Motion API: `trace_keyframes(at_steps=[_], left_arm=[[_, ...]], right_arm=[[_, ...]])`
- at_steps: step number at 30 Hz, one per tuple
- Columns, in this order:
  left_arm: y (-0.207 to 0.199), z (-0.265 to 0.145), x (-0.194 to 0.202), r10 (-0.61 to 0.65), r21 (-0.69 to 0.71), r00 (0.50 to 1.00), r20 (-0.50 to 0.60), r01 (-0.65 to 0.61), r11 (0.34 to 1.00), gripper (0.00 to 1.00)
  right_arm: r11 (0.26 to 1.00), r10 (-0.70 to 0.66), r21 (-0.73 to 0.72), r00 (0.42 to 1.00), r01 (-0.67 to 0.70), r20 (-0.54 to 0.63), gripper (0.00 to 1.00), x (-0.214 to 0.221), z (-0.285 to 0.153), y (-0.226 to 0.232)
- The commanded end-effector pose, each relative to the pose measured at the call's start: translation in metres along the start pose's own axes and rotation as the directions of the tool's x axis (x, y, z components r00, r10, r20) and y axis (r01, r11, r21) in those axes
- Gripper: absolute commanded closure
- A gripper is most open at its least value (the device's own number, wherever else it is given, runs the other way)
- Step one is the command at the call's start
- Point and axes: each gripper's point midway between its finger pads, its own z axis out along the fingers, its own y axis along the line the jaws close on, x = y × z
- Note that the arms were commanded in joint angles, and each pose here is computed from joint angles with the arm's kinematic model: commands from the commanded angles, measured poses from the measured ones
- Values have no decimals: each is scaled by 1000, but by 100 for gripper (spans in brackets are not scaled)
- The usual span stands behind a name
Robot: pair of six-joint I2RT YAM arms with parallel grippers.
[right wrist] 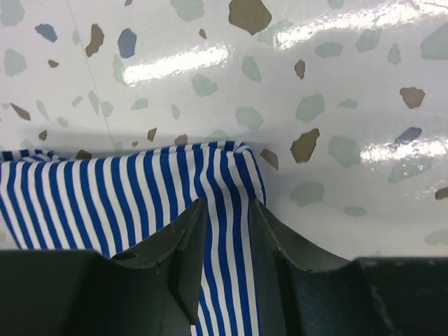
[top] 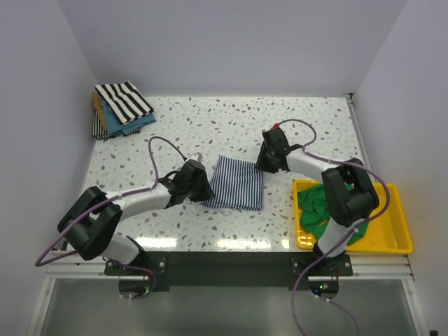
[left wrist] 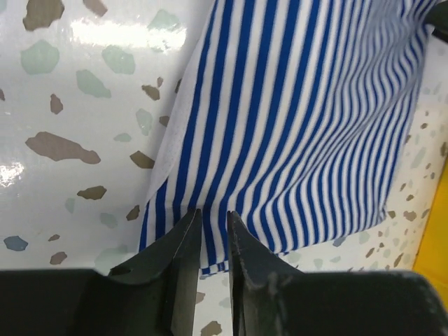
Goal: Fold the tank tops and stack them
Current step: Fold the tank top
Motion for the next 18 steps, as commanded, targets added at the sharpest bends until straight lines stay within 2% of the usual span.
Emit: trace_keyframes(at_steps=[1,4,5,8,12,14,16,18], left_arm=[[-27,-25,-34,37,23,996,76,-38,999,73],[-24,-29,-47,71,-23,993,98,-69,997,61],[-25,-30,-59,68,-27,990,123,-65,997,53],[-17,-26,-72,74,-4,990,121,-74,997,41],[-8,-20,-82,63,31,994,93,-67,997,39],[-6,-21,-83,65,34,994,92,-68,997,39],[-3,-21,-79,71,34,994,85,-74,997,40],[-1,-19,-74,72,43,995,69,-75,996,40]], right_arm=[[995,-64,-76,996,68,63,64,-21,-45,28],[988,-102,-111,993,109,62,63,-4,-63,41],[986,-113,-116,992,118,52,62,6,-65,42],[967,-121,-219,992,128,46,60,29,-77,67],[930,-107,-353,994,104,13,60,40,-75,102],[919,-106,-383,994,96,-5,62,40,-63,117],[885,-112,-458,993,81,-40,69,42,-59,139],[850,-96,-526,991,34,-91,71,46,-47,160]])
